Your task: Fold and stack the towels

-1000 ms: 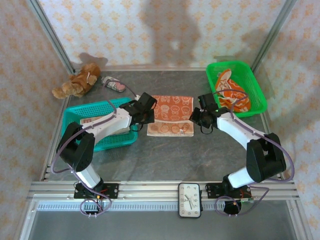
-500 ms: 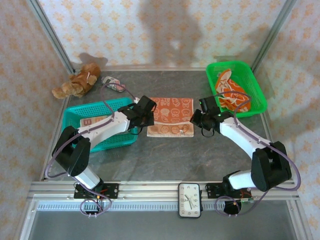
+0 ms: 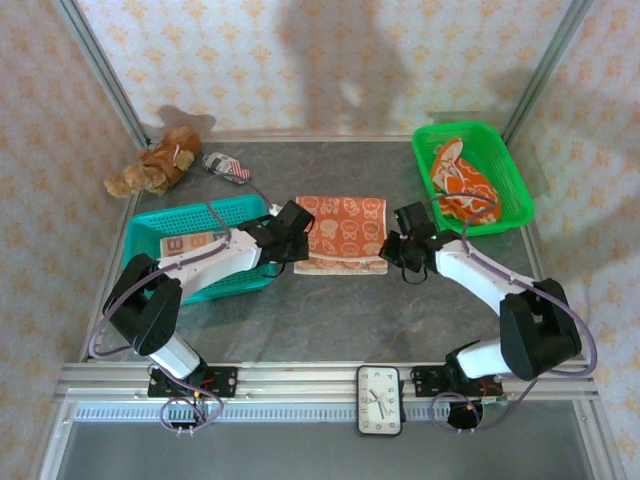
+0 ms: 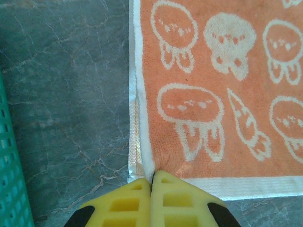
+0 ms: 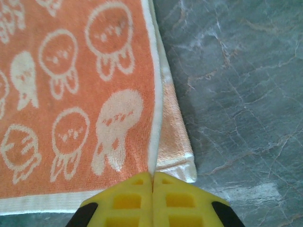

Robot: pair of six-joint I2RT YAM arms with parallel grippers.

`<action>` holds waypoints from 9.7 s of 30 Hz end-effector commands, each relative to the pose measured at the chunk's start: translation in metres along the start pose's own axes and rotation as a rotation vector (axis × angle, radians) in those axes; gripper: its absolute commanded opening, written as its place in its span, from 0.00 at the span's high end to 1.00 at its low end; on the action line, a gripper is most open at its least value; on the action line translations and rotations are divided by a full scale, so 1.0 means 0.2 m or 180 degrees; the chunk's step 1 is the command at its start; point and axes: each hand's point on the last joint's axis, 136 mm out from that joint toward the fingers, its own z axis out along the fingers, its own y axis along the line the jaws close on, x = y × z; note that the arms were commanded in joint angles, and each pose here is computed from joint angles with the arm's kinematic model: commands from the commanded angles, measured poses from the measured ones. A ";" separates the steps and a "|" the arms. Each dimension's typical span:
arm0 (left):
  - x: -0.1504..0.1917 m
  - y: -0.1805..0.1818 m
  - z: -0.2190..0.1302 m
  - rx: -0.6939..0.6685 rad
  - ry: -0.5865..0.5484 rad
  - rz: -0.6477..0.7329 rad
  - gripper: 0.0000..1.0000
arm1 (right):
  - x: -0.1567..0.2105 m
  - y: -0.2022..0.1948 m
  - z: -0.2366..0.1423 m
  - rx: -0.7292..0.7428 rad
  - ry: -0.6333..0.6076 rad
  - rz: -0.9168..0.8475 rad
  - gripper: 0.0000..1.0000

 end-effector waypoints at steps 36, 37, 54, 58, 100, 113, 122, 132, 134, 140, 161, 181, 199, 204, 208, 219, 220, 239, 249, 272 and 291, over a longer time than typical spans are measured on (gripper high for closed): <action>0.11 0.02 -0.02 -0.0252 0.0468 0.0428 0.45 | 0.03 -0.11 0.03 0.0314 0.0007 -0.0175 0.66; 0.10 0.00 -0.03 -0.0227 0.0458 0.0427 0.40 | 0.02 -0.10 0.02 0.0289 -0.0008 -0.0192 0.66; 0.06 -0.11 0.27 -0.0215 0.0527 0.0250 0.91 | 0.04 0.05 0.21 0.0171 0.0213 -0.0395 0.89; 0.17 -0.07 0.31 -0.0201 0.0639 0.0172 0.91 | 0.09 -0.04 0.23 0.0300 0.0264 -0.0412 0.90; -0.49 0.04 0.51 -0.0512 0.0253 0.0056 1.00 | -0.64 0.16 0.43 0.0521 -0.0144 -0.0246 1.00; -0.49 0.11 0.59 -0.0662 0.0369 0.0171 1.00 | -0.67 0.08 0.54 0.0567 0.0014 -0.0271 1.00; -0.63 0.07 0.47 -0.0480 0.0146 0.0147 0.85 | -0.75 0.16 0.36 0.0473 -0.0191 -0.0364 0.82; -0.60 0.06 0.56 -0.0368 0.0248 0.0134 0.68 | -0.74 0.12 0.44 0.0494 -0.0076 -0.0326 0.73; -0.60 0.05 0.57 -0.0327 0.0257 0.0140 0.66 | -0.74 0.12 0.47 0.0458 -0.0028 -0.0328 0.71; -0.58 0.03 0.61 -0.0269 0.0293 0.0115 0.66 | -0.73 0.11 0.53 0.0475 0.0047 -0.0310 0.70; -0.50 0.01 0.70 -0.0164 0.0473 0.0115 0.84 | -0.66 0.05 0.62 0.0502 0.0199 -0.0234 0.89; -0.64 -0.01 0.29 0.0064 -0.0223 0.0180 1.00 | -0.74 0.27 0.17 -0.0107 -0.0389 -0.0437 1.00; -0.35 -0.03 0.06 0.0019 -0.0745 0.0558 1.00 | -0.41 0.15 0.00 -0.0243 -0.0551 -0.0511 1.00; -0.25 0.00 0.05 0.0055 -0.0830 0.0562 1.00 | -0.33 0.09 -0.02 -0.0222 -0.0630 -0.0514 1.00; -0.16 -0.02 0.03 0.0110 -0.0918 0.0650 1.00 | -0.27 0.05 -0.04 -0.0248 -0.0690 -0.0517 1.00; 0.00 -0.07 -0.03 0.0250 -0.0948 0.0690 0.34 | -0.15 -0.04 -0.07 -0.0156 -0.0716 -0.0514 0.44; 0.00 -0.08 -0.05 0.0256 -0.0925 0.0690 0.34 | -0.15 -0.04 -0.08 -0.0139 -0.0693 -0.0511 0.44; 0.20 0.03 0.06 -0.0280 -0.0022 -0.0096 0.65 | -0.02 -0.04 0.06 0.0045 0.0181 -0.0521 0.56; 0.28 0.02 0.15 -0.0151 0.0249 -0.0296 0.69 | 0.03 -0.07 0.13 0.0142 0.0380 -0.0496 0.57; 0.23 0.00 0.02 -0.0021 0.0162 -0.0415 1.00 | -0.03 -0.08 0.01 0.0280 0.0156 -0.0564 1.00; 0.39 -0.05 -0.02 0.0079 0.0348 -0.0511 1.00 | 0.05 -0.14 0.02 0.0372 0.0324 -0.0583 1.00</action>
